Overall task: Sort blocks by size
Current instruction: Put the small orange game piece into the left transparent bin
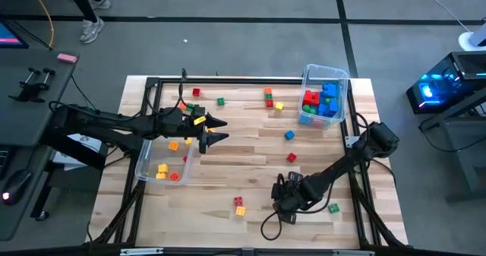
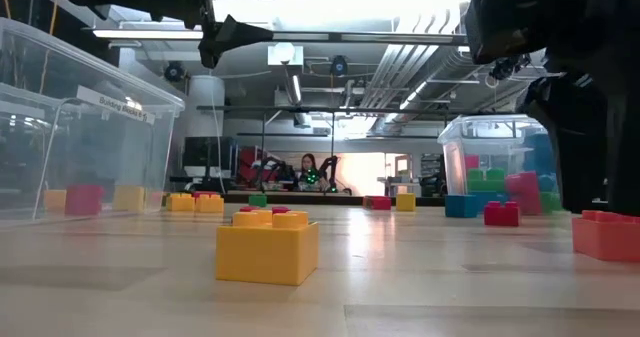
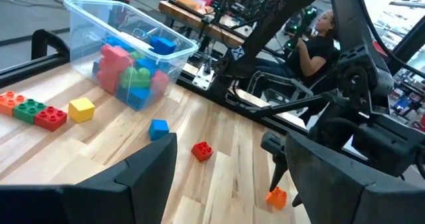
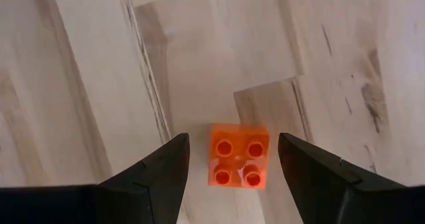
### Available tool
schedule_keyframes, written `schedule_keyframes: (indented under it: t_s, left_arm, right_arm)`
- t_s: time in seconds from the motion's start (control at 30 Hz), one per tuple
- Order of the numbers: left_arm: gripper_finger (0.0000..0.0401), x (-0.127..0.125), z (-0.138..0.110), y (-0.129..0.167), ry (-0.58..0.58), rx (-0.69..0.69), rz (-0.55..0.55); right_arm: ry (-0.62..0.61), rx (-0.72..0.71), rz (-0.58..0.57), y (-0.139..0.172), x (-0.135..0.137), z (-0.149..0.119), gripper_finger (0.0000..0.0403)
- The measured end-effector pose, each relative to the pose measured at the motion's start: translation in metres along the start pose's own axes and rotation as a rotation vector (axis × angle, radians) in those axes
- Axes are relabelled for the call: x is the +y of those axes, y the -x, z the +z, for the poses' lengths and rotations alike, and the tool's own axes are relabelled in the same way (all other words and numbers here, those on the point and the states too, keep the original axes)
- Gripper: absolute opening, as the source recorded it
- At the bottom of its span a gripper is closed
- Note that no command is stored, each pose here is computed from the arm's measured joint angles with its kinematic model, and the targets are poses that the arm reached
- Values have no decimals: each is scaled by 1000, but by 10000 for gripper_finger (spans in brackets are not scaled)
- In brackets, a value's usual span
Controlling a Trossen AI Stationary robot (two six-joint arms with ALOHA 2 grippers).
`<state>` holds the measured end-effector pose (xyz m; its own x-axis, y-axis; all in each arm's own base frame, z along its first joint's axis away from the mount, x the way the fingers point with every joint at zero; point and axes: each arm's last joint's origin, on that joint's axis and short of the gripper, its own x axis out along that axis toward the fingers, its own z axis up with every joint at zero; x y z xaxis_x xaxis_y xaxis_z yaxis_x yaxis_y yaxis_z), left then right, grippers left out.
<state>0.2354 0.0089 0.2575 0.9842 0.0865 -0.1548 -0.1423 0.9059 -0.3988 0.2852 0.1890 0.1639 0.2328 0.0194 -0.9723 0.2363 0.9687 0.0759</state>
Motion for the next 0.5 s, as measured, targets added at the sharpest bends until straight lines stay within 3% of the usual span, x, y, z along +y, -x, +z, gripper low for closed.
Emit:
schedule_keyframes:
  t_s: [0.5]
  left_arm:
    - [266,0,0,0,-17,-3,-2]
  right_arm:
    - [-48,114,0,-35,4,-2,226]
